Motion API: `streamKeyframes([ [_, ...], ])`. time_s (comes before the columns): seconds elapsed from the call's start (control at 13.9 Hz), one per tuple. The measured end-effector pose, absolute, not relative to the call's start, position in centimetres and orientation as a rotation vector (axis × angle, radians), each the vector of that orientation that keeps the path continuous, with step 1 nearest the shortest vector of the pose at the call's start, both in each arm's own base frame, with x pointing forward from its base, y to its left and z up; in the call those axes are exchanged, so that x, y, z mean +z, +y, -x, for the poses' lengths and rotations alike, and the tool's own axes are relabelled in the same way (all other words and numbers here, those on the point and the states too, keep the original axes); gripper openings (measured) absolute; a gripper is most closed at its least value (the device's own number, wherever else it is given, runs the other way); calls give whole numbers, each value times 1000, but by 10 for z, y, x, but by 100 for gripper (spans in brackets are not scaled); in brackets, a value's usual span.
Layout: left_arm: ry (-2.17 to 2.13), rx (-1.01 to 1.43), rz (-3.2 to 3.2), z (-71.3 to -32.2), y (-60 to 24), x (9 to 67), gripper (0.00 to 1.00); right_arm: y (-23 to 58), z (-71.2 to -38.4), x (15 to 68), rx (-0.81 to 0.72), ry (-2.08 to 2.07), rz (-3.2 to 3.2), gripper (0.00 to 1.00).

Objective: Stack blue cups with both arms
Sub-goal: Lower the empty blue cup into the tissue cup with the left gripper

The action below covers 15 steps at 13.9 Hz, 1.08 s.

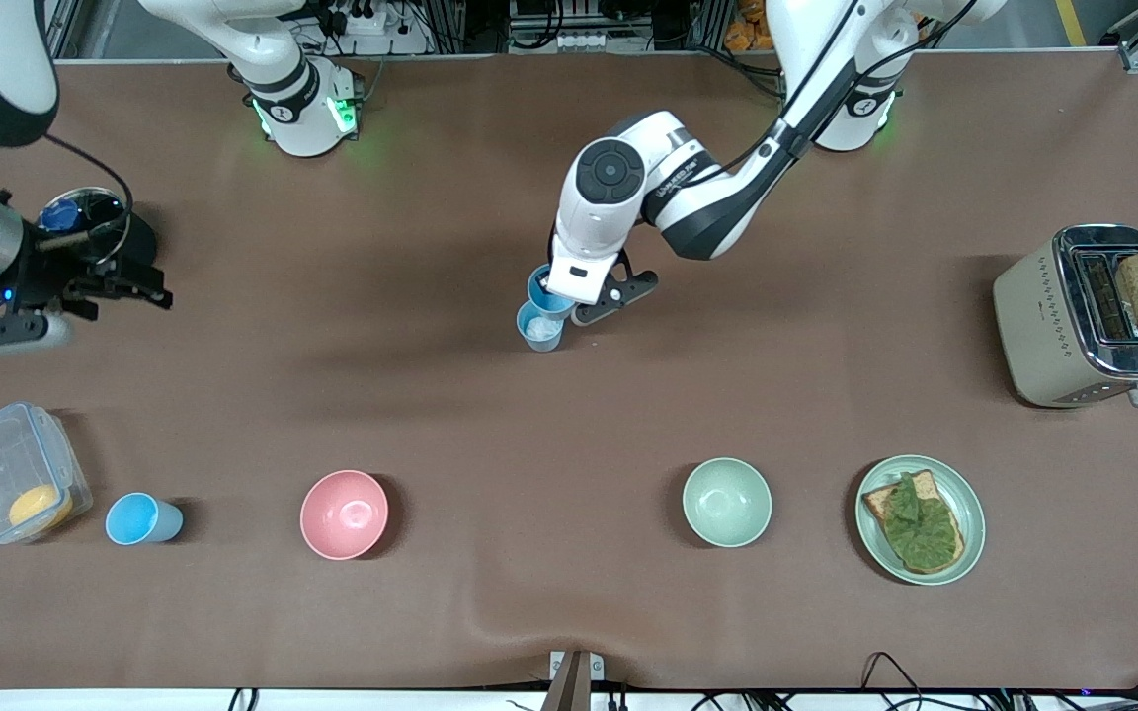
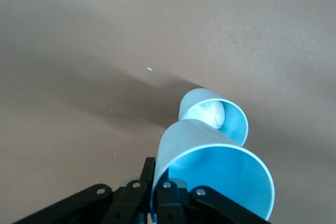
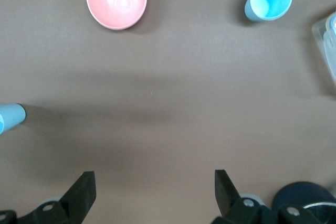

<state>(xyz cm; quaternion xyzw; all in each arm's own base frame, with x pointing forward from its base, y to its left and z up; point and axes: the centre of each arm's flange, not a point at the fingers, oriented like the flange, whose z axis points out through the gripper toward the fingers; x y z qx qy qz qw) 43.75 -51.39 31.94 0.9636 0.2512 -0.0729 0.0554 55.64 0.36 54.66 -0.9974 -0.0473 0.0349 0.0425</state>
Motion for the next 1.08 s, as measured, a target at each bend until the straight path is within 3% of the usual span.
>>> streamKeyframes([
  [0.43, 811, -192, -2925, -454, -519, 302, 4, 12, -543, 581, 50, -178, 3066, 100],
  [0.87, 812, -206, -2906, -456, -535, 297, 4, 15, -535, 575, 214, -192, 3060, 100],
  [1.08, 805, -208, -2910, -453, -537, 295, 4, 13, -537, 579, 185, -166, 3067, 100],
])
